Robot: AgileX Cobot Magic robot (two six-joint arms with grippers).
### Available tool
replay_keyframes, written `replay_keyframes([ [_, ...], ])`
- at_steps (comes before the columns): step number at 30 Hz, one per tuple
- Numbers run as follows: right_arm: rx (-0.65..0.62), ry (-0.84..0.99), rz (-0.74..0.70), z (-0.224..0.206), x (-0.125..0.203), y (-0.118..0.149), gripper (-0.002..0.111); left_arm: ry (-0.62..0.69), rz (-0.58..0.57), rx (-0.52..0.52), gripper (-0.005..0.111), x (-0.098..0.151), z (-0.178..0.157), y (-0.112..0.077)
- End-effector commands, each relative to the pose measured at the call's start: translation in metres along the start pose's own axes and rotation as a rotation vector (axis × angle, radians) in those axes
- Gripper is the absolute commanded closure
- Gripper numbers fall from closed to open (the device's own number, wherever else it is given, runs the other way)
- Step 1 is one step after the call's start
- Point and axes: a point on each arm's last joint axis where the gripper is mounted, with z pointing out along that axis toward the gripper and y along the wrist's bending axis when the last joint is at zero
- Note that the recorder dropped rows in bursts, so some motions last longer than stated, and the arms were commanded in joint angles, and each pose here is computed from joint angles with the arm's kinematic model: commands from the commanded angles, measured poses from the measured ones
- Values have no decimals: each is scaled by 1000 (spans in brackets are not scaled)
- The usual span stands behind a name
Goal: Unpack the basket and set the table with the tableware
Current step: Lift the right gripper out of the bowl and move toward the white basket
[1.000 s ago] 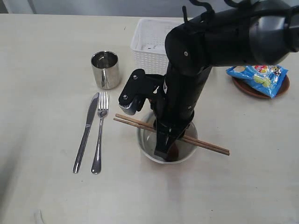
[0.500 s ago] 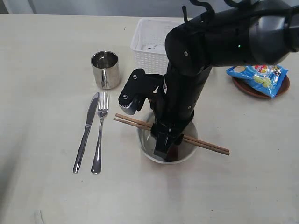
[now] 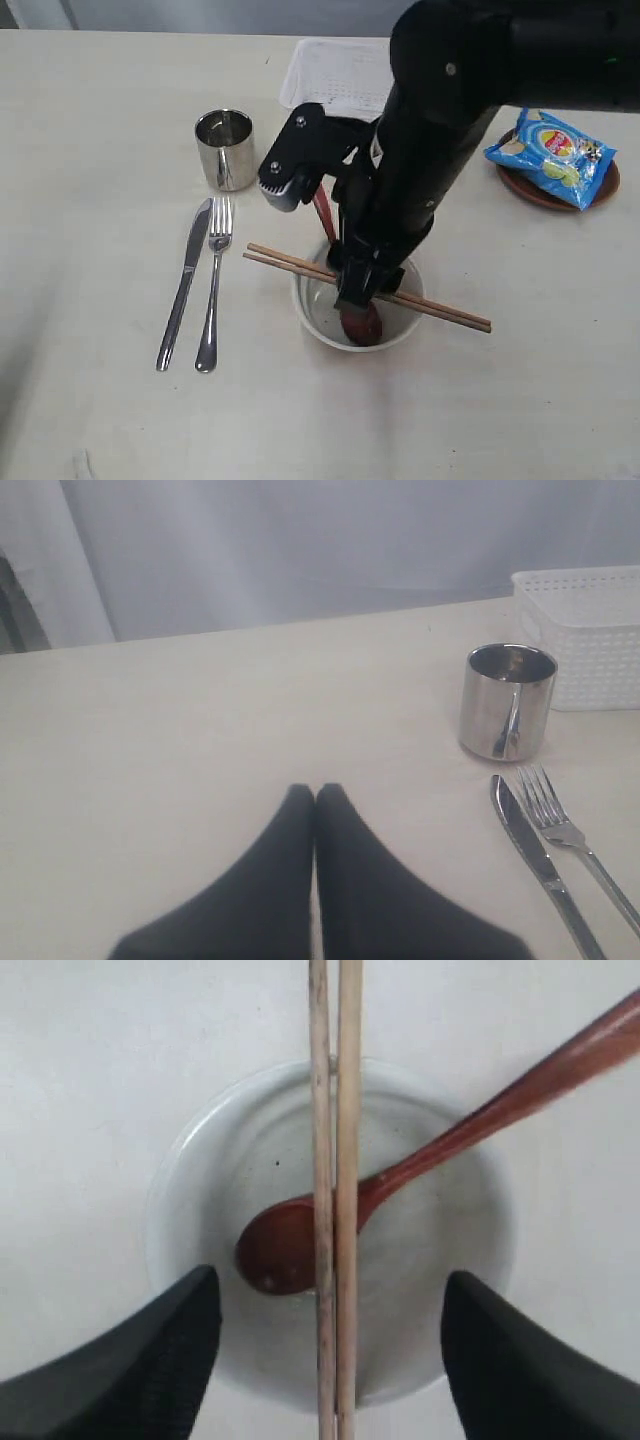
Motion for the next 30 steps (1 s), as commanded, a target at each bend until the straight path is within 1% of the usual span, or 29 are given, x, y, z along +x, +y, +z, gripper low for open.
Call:
replay_keyframes([
  [1,97,-9,77,-28,9,-3,58,-9,-5,-1,107,0,0,0],
  [2,119,-5,103,-32,12,-4,63,-9,-5,-1,107,0,0,0],
  [3,143,8,132,-36,15,-5,71,-9,-5,-1,107,0,0,0],
  [5,167,47,174,-42,21,-5,88,-9,-5,-1,107,0,0,0],
  [6,176,59,182,-46,24,-5,101,-9,-5,-1,107,0,0,0],
  [7,185,67,199,-47,26,-5,108,-9,-5,-1,107,0,0,0],
  [8,198,65,227,-49,28,-7,108,-9,-5,-1,107,0,0,0],
  [12,311,-5,425,-62,37,-27,108,-9,-5,-1,107,0,0,0],
  [14,334,-39,496,-69,43,-36,108,-9,-5,-1,107,0,0,0],
  [20,384,-85,634,-78,65,-68,108,-9,-5,-1,107,0,0,0],
  [26,426,-128,816,-70,86,-106,108,-9,-5,-1,107,0,0,0],
  [30,428,-94,889,-52,98,-127,108,-9,-5,-1,107,0,0,0],
])
